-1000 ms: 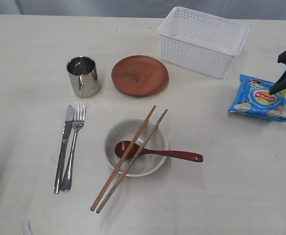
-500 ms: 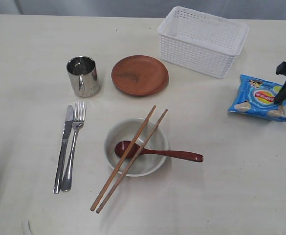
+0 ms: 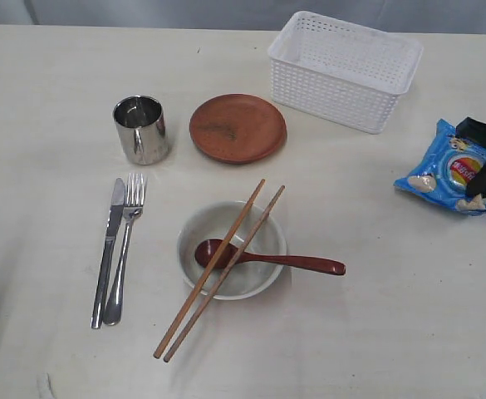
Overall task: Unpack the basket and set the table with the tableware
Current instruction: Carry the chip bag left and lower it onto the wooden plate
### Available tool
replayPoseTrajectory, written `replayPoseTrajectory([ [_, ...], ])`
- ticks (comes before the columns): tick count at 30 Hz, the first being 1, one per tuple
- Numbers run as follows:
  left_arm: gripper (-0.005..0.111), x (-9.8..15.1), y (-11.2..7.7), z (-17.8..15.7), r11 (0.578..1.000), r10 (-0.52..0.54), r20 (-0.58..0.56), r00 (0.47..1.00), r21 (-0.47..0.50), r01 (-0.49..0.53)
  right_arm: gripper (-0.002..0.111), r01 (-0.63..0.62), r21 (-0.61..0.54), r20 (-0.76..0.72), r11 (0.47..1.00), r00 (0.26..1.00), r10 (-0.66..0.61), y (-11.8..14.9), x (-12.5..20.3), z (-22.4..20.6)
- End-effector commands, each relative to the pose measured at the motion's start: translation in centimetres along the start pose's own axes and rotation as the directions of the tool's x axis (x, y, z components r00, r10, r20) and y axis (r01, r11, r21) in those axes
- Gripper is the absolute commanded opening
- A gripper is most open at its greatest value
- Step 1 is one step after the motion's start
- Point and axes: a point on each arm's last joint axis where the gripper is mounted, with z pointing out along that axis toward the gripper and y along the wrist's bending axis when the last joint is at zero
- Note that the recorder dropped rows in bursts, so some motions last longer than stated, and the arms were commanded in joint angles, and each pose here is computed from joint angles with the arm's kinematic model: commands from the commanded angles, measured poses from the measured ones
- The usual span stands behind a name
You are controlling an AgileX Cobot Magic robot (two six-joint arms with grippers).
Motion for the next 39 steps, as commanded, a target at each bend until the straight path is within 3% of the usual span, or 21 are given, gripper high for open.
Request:
replayPoseTrajectory([
  [1,0.0,0.0,0.0,0.0,1.0,-0.002,0.005,1.0,-0.002,0.002,0.0,0.05,-0.057,0.007,0.997,0.999,-0.05,1.1,0.7,-2.2],
  [5,0.0,0.0,0.0,0.0,1.0,-0.002,0.005,1.0,-0.002,0.002,0.0,0.136,-0.256,0.077,0.957,0.99,-0.12,4.1,1.3,-6.4],
  [7,0.0,0.0,0.0,0.0,1.0,-0.002,0.005,1.0,-0.002,0.002,0.0,0.203,-0.385,0.135,0.9,0.977,-0.163,7.5,1.5,-8.5],
  [12,0.0,0.0,0.0,0.0,1.0,-0.002,0.005,1.0,-0.002,0.002,0.0,0.324,-0.38,0.178,0.867,0.945,-0.275,13.6,2.1,-8.4],
  [15,0.0,0.0,0.0,0.0,1.0,-0.002,0.005,1.0,-0.002,0.002,0.0,0.399,-0.363,0.243,0.842,0.913,-0.328,19.0,1.8,-6.9],
  [21,0.0,0.0,0.0,0.0,1.0,-0.002,0.005,1.0,-0.002,0.002,0.0,0.497,-0.324,0.325,0.805,0.858,-0.398,25.7,1.6,-4.0],
  [26,0.0,0.0,0.0,0.0,1.0,-0.002,0.005,1.0,-0.002,0.002,0.0,0.521,-0.302,0.206,0.798,0.853,-0.479,28.1,1.7,0.0],
  [35,0.0,0.0,0.0,0.0,1.0,-0.002,0.005,1.0,-0.002,0.002,0.0,0.531,-0.21,0.146,0.821,0.847,-0.511,28.1,0.7,2.3],
  [39,0.0,0.0,0.0,0.0,1.0,-0.002,0.005,1.0,-0.002,0.002,0.0,0.553,-0.206,0.114,0.807,0.833,-0.541,28.0,1.0,2.6],
])
